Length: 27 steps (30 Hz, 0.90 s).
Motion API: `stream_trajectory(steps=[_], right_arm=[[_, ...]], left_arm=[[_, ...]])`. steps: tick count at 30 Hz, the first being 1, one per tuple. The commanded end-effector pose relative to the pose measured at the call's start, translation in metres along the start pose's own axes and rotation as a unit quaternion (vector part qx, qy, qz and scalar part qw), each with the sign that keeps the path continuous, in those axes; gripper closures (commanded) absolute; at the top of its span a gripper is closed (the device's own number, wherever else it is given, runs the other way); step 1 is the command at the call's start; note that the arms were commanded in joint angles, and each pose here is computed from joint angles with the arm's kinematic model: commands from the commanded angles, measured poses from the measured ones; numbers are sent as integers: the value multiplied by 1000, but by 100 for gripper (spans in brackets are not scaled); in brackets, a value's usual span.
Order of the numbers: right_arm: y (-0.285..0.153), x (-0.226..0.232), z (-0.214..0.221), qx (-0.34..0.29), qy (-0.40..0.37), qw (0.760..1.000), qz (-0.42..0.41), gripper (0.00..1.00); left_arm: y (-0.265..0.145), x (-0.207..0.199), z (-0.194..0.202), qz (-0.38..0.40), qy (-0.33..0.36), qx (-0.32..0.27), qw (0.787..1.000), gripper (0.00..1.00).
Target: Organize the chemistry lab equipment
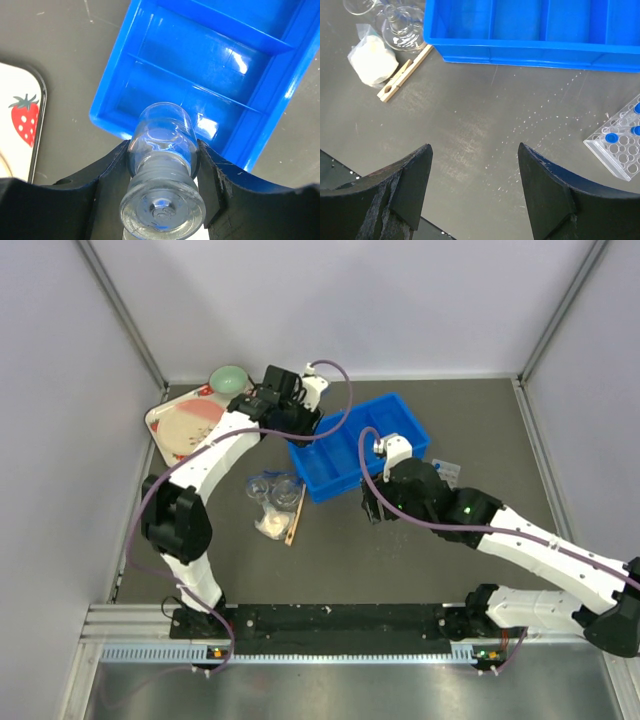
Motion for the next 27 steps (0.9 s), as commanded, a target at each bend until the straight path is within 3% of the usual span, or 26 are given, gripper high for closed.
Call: stream_trajectory(steps=[1,8,27], right_arm=[[-11,2,-7,-22,19,999,-24,31],[-15,1,-6,-21,14,999,-27,31],[-12,2,-4,-17,5,999,-35,30]], left_arm=[[19,6,-17,19,72,-47,996,100],[64,12,-3,30,76,6,997,100],[105,17,30,0,88,90,992,100]])
Point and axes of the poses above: each gripper's point midway between its finger pads, its own y axis out along the fingers, its own x axis along the line the jaws close on, z = x × y, the point moved 9 cm from there along -y, back along the fingers, and after that the axes turned 5 degrees about y, right-handed, at the moved point
